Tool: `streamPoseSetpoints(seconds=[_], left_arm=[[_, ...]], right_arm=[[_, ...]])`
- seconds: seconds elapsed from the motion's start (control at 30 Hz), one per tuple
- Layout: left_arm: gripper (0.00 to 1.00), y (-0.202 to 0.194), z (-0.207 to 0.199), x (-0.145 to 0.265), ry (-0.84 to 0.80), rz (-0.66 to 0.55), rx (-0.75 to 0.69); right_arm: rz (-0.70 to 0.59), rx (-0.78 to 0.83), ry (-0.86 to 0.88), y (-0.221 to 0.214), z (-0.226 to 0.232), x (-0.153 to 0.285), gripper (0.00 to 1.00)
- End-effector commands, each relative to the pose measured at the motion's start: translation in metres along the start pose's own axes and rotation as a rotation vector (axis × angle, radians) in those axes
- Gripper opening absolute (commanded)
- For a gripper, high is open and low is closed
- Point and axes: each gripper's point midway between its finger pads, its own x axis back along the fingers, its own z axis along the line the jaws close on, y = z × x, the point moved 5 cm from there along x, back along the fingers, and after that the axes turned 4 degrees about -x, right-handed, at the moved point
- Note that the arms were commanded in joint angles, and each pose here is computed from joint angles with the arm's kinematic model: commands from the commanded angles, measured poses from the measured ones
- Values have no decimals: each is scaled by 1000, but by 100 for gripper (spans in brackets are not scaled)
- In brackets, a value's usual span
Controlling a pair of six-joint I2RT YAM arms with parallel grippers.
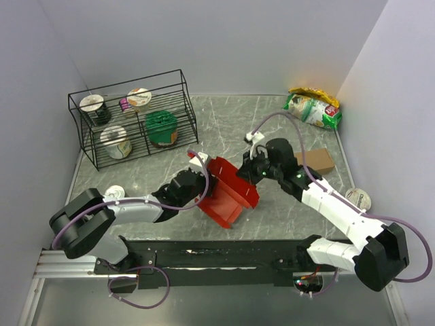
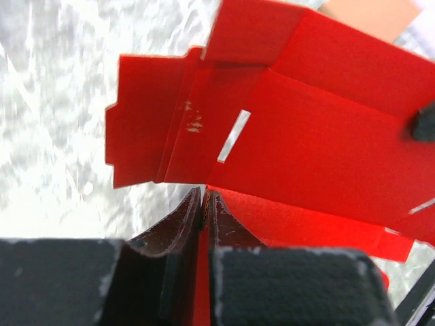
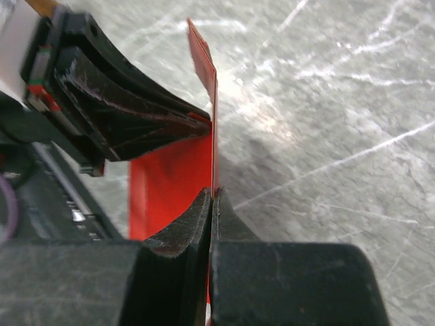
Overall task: Fold the paper box
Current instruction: Fold the paper box at the center of the board.
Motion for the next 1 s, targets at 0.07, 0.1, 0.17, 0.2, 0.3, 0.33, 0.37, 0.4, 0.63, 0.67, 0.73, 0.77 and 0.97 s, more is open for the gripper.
streamPoseSetpoints(seconds=[0.07,0.1,0.17,0.2,0.3,0.33,0.37,0.4,0.63,0.67,0.73,0.77,0.97], left_arm=[[16,-9,-7,-8,8,25,101],[16,-15,-6,-9,9,41,103],[18,-22,-6,-10,1,62,106],[21,-24,-7,-10,-5,73,105],[39,-28,-7,-8,-29,82,109],[43,-30,-7,-7,-40,81,116],[48,-30,-5,-6,-61,87,127],[58,-31,-4,-5,-69,89,136],[74,-31,6,17,-125,43,143],[74,-29,7,19,-125,35,131],[75,-22,10,24,-129,5,94],[75,-15,13,25,-133,-19,85],[77,24,18,29,-258,-133,-27]], right_arm=[[-69,115,-89,-12,-6,-22,0],[-68,128,-92,-15,-7,-25,0],[-41,136,-106,-29,-10,-32,0],[-38,142,-104,-30,-10,-35,0],[18,169,-116,-44,-12,-43,0],[38,174,-127,-48,-14,-47,0],[50,182,-138,-50,-15,-48,0],[60,193,-148,-52,-17,-49,0],[96,227,-171,-60,-20,-54,0],[97,226,-171,-60,-20,-54,0],[100,229,-167,-61,-19,-54,0],[105,232,-165,-62,-18,-55,0],[111,239,-152,-63,-17,-55,0]])
